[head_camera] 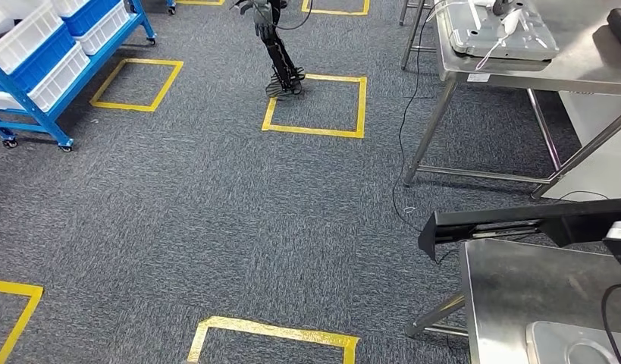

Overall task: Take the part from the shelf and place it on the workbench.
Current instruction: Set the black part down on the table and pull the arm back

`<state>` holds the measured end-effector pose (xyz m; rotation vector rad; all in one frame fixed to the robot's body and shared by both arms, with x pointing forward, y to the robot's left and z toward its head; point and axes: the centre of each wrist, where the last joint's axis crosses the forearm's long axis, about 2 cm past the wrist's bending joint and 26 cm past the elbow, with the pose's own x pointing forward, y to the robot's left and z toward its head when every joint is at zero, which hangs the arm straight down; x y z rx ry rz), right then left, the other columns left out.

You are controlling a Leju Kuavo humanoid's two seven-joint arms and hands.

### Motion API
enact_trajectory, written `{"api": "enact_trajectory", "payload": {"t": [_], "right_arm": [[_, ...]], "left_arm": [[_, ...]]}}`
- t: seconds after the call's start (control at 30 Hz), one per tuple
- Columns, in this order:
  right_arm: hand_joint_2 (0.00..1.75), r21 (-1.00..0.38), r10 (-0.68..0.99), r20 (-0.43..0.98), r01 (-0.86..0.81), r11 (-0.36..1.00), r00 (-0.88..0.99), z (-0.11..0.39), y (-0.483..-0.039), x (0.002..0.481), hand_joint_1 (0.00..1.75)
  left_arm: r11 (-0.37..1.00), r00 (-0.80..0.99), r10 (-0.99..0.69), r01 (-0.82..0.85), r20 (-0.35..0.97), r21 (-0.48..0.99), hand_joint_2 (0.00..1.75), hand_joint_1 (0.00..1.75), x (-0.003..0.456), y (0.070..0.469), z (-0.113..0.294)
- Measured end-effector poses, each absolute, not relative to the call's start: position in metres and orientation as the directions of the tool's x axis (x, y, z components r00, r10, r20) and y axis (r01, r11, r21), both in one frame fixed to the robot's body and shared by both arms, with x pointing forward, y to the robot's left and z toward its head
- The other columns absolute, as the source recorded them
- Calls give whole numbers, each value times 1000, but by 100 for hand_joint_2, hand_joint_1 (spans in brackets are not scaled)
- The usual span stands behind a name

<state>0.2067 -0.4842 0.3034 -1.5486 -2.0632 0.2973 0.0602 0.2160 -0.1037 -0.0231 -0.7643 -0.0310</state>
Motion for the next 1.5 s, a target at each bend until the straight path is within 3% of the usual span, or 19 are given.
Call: {"api": "enact_trajectory", "payload": {"t": [0.4,0.8,1.07,1.5], "right_arm": [[175,-447,913,329,812,376,-242,287,-472,205,175],[175,-373,816,448,752,543,-366,238,-422,215,175],[175,-336,741,536,702,628,-406,239,-420,226,175],[175,-338,733,552,697,633,-399,236,-421,234,175]], "left_arm": [[1000,726,-7,16,688,-6,175,0,57,217,-104],[1000,725,-19,29,689,-2,175,0,58,218,-104],[1000,727,-24,29,687,5,175,0,57,220,-105],[999,726,-29,32,688,9,175,0,58,222,-105]]}}
